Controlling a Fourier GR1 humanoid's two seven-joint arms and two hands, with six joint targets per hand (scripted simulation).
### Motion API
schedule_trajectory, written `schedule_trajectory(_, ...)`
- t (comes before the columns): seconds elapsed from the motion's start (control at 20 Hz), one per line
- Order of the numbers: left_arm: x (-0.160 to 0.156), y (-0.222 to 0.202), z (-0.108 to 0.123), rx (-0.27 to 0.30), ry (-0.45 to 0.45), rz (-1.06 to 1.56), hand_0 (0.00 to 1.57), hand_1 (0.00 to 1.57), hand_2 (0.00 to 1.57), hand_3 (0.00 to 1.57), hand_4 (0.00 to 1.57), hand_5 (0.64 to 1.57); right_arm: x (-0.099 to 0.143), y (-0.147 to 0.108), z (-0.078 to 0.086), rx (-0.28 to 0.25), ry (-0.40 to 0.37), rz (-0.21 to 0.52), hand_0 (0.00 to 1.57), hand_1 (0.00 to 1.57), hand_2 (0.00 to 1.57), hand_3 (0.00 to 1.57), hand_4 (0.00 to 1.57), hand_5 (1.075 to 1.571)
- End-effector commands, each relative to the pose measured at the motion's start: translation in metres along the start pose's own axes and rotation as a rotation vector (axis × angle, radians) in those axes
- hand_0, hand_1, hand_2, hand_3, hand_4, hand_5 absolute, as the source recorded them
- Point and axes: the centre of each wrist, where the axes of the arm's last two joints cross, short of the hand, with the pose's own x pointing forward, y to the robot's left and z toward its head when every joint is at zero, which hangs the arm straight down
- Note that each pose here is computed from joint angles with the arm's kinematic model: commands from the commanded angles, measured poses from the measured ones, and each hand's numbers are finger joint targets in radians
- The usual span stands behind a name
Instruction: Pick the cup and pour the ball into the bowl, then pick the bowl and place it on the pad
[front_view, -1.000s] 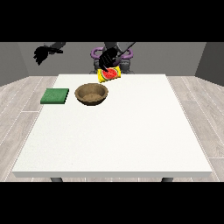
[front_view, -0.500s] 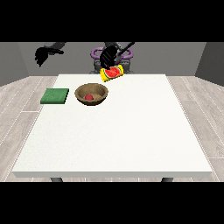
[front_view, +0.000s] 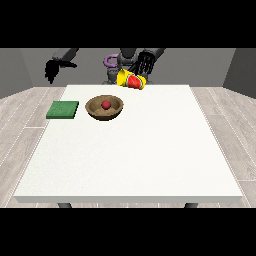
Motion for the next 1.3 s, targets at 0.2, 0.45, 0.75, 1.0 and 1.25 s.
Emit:
schedule_trajectory(0.2,-0.040,0.008,0.028,0.084,0.249,0.792,0.00,0.00,0.00,0.00,0.00,1.553,0.010,0.051,-0.034,0.023,-0.090,-0.021,0.00,0.00,0.00,0.00,0.28,1.567)
schedule_trajectory(0.45,-0.041,0.010,0.049,0.051,0.054,1.066,0.00,0.00,0.00,0.00,0.00,1.565,0.010,0.097,-0.054,-0.058,-0.105,-0.036,0.00,0.00,0.00,0.00,0.21,1.571)
schedule_trajectory(0.75,-0.095,0.009,0.061,0.041,-0.055,1.130,0.00,0.00,0.00,0.00,0.00,1.563,-0.005,0.119,-0.058,-0.128,-0.114,-0.085,0.00,0.00,0.00,0.00,0.32,1.569)
schedule_trajectory(1.0,-0.104,0.016,0.066,-0.006,-0.057,1.127,0.00,0.00,0.00,0.00,0.00,1.565,-0.018,0.124,-0.072,-0.159,-0.115,-0.080,0.00,0.00,0.00,0.00,0.26,1.567)
schedule_trajectory(1.25,-0.110,0.044,0.061,0.018,-0.091,1.119,0.00,0.00,0.00,0.00,0.00,1.566,-0.023,0.100,-0.077,-0.192,-0.109,-0.069,0.00,0.00,0.00,0.00,0.19,1.563)
